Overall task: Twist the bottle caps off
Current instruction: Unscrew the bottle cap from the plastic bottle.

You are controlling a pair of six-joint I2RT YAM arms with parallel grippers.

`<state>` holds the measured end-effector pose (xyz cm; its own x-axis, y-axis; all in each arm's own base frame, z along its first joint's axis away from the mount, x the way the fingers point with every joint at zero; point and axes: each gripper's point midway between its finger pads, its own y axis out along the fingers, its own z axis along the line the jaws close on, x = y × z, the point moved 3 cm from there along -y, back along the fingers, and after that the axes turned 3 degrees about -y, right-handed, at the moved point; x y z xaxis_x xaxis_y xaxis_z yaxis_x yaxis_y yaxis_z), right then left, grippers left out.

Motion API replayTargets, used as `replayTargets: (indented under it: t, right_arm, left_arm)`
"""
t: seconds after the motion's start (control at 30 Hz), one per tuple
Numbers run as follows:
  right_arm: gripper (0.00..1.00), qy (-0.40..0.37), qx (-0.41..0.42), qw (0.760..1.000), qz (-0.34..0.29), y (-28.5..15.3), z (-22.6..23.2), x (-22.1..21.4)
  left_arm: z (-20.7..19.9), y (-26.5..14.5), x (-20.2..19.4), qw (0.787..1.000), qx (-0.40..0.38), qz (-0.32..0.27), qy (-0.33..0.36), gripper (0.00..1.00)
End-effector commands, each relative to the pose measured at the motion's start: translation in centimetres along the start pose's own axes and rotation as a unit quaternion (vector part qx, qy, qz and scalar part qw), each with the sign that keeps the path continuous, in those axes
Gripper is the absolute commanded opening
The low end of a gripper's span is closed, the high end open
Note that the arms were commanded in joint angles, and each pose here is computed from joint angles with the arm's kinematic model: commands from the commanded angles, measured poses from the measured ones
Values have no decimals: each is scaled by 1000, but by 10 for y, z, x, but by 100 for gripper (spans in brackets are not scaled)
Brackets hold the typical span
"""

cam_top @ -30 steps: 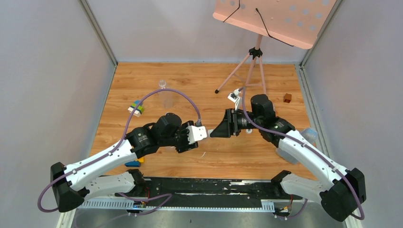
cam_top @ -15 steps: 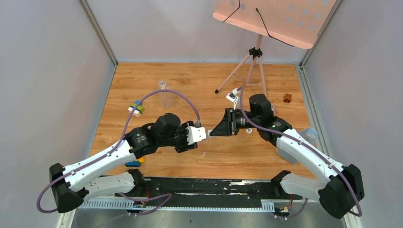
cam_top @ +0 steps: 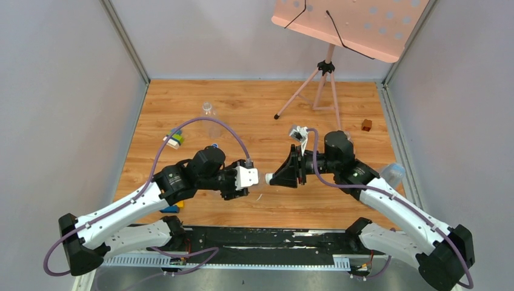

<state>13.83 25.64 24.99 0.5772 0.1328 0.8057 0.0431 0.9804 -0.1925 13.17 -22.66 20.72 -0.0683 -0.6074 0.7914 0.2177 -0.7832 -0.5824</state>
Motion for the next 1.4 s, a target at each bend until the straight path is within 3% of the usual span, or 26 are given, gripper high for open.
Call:
replayTargets:
  t: [0.0,0.33,0.43,0.47,0.6,0.63,0.77,0.93,1.07,1.37]
  right_arm:
    - [0,-190,-5,980,-50,-1,-2,18]
    - [0,-293,-33,954,-57,8,3,16]
    - [0,-274,-69,957,-70,9,-3,22]
    - [5,-245,-95,962,-79,8,-7,27]
    - [52,-109,-165,977,-74,4,-21,31]
    - [59,-73,-172,980,-75,5,-22,30]
    - [69,36,-171,979,-105,6,-18,31]
    - [72,75,-149,958,-234,-2,-12,55]
    - [71,81,-157,945,-275,-2,-18,68]
    - [42,88,-159,940,-290,13,-20,80]
  left_arm:
    - [-28,-15,49,988,-94,-121,22,0]
    - [-54,-17,51,975,-184,-125,-4,0]
    - [-49,-13,50,978,-171,-119,-11,0]
    - [-41,-11,47,984,-142,-110,-14,0]
    - [-10,-9,28,996,-17,-80,-17,0]
    - [-5,-8,24,997,3,-77,-19,0]
    - [6,-5,20,994,49,-85,-40,0]
    - [2,10,29,986,38,-124,-102,0]
    - [6,19,40,976,47,-146,-154,0]
    - [19,28,60,955,77,-172,-227,0]
